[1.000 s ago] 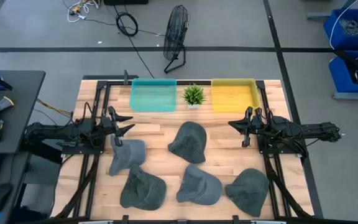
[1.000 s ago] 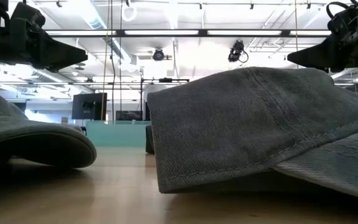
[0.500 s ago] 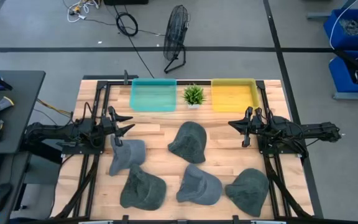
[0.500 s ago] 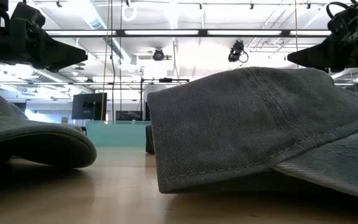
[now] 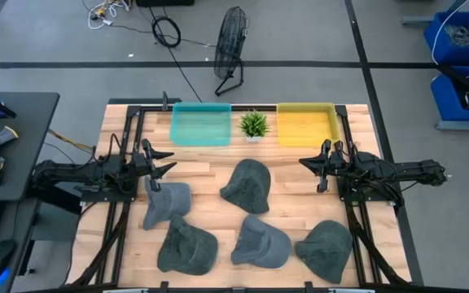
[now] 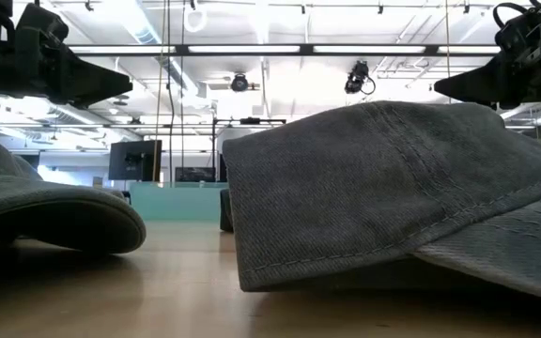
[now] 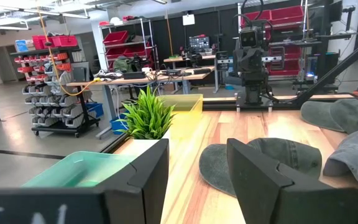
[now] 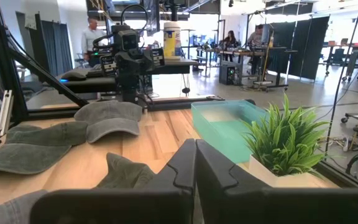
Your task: Pick & Place hat
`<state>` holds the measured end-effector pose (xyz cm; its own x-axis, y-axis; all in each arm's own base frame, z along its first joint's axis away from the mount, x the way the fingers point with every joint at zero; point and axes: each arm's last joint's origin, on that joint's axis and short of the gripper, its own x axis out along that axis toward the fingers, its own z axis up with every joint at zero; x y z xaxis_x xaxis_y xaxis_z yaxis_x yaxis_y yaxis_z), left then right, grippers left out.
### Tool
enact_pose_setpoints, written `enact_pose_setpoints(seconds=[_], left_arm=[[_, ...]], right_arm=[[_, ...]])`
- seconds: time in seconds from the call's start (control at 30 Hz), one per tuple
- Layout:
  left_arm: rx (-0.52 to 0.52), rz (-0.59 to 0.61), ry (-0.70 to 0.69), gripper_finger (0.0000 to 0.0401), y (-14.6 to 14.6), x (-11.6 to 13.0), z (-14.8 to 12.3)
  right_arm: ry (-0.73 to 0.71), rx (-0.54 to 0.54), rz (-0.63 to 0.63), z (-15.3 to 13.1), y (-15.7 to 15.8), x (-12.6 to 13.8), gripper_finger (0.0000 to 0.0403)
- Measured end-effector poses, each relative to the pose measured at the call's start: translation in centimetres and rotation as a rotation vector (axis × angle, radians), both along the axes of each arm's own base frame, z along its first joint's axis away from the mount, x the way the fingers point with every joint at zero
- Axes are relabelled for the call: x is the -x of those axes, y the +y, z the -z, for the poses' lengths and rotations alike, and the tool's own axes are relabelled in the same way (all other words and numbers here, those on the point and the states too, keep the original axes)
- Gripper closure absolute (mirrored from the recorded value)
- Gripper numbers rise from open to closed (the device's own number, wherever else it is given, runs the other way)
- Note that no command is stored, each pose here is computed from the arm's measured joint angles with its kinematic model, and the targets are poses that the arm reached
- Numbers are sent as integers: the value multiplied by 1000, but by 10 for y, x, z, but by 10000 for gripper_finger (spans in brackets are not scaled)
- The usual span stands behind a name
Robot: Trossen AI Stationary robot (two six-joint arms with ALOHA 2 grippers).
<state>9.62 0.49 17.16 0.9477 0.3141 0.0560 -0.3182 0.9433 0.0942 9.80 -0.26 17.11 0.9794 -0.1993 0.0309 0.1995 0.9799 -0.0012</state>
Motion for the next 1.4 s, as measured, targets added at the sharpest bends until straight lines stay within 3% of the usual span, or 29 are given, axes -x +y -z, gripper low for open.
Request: enact_pose_setpoints(seconds=[1.1, 1.4], left_arm=[[0, 0, -1, 236, 0, 0, 0], [7, 1, -105, 236, 0, 1, -10]], right_arm=[[0, 0, 0, 0, 0, 0, 389], [0, 0, 0, 0, 0, 0, 389]])
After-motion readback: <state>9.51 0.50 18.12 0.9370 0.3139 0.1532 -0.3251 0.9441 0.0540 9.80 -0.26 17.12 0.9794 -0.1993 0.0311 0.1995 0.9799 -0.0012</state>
